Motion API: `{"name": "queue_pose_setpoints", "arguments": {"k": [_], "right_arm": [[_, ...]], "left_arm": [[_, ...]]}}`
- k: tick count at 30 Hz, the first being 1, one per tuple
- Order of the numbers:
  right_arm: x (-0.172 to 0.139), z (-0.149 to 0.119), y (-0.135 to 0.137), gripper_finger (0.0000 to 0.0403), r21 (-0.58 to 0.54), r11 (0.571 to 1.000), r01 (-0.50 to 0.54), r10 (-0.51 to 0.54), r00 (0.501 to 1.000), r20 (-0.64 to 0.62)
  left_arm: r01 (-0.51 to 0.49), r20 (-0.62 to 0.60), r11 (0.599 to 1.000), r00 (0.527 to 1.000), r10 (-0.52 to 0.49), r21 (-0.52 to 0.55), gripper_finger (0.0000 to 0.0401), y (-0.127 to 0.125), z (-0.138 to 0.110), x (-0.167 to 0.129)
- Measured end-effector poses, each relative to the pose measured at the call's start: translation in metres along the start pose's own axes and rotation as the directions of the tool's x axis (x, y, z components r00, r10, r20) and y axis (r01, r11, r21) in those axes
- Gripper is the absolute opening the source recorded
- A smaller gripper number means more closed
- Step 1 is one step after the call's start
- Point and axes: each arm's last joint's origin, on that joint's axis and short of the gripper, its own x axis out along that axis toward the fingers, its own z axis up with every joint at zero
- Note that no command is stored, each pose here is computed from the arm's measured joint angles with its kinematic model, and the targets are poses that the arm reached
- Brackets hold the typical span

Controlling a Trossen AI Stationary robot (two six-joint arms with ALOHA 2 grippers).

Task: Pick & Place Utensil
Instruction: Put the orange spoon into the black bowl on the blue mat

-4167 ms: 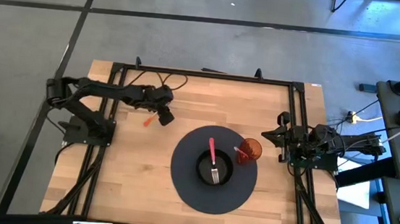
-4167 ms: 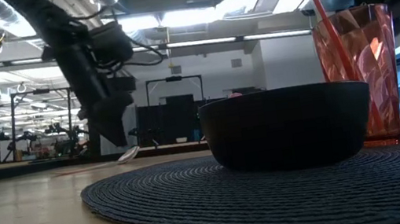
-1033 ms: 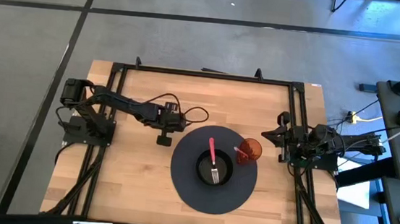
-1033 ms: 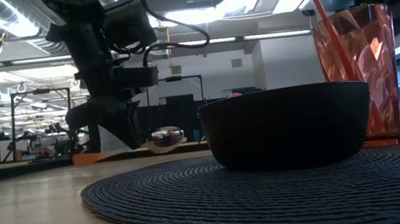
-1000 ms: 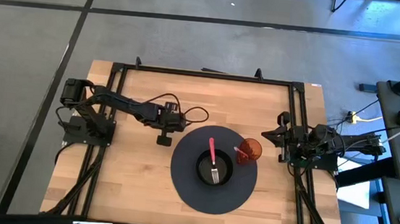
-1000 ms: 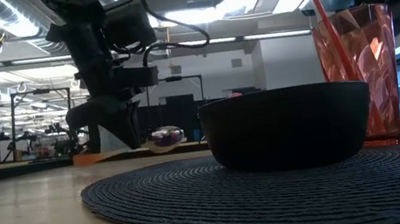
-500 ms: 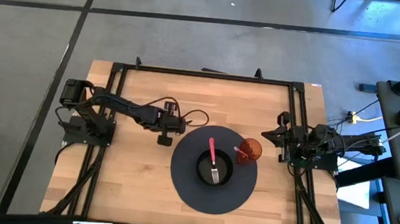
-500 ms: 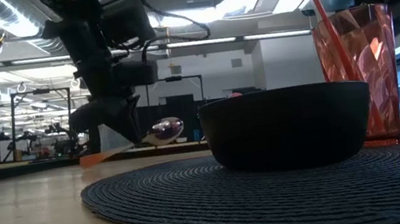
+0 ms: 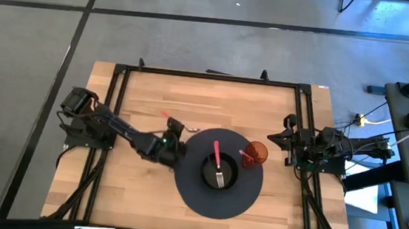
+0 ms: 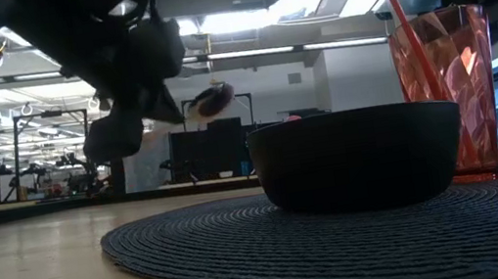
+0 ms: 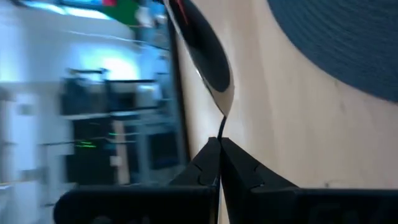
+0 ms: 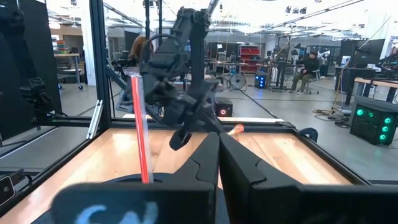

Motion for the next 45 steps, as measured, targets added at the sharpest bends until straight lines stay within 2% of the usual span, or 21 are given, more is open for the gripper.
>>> {"name": "queue_pose_setpoints", "arguments": {"k": [4,8,12,19,24,29,34,35,39,45], "right_arm": [[0.000,0.000,0.000,0.0014,0.002,1.000,0.002,-0.002,1.000,0.000],[0.000,0.000,0.000,0.0014,0.007,1.000,0.009,-0.009,1.000,0.000],[0.000,0.000,0.000,0.0014,0.017,1.000,0.008,-0.008,1.000,-0.001],[0.000,0.000,0.000,0.0014,0.016,1.000,0.008,-0.008,1.000,-0.004],[0.000,0.000,0.000,0.0014,0.018,1.000,0.007,-0.007,1.000,-0.004],[0.000,0.000,0.000,0.0014,0.018,1.000,0.007,-0.007,1.000,-0.003],[0.000,0.000,0.000,0.0014,0.018,1.000,0.007,-0.007,1.000,-0.003],[0.000,0.000,0.000,0.0014,0.017,1.000,0.007,-0.007,1.000,-0.003],[0.000,0.000,0.000,0.0014,0.017,1.000,0.007,-0.007,1.000,-0.003],[0.000,0.000,0.000,0.0014,0.018,1.000,0.007,-0.007,1.000,-0.003]], "left_arm": [[-0.105,0.015,0.991,0.994,0.104,0.084,0.0001,-0.008,0.025,-0.009],[-0.118,0.027,0.979,0.993,0.115,0.169,0.0001,-0.015,0.061,-0.010],[-0.110,-0.006,0.962,0.993,0.115,0.250,0.0001,-0.020,0.087,-0.009],[-0.167,-0.005,0.892,0.982,0.187,0.420,0.0001,-0.048,0.112,-0.019],[-0.284,0.037,0.782,0.948,0.317,0.554,0.0002,-0.068,0.118,-0.027],[-0.290,0.048,0.706,0.938,0.342,0.646,0.0002,-0.073,0.119,-0.030],[-0.297,0.051,0.606,0.920,0.389,0.738,0.0002,-0.071,0.119,-0.029],[-0.290,0.051,0.593,0.921,0.386,0.751,0.0001,-0.071,0.119,-0.029],[-0.276,0.050,0.585,0.927,0.372,0.763,0.0001,-0.074,0.119,-0.028],[-0.269,0.050,0.552,0.924,0.378,0.789,0.0002,-0.094,0.118,-0.020]]}}
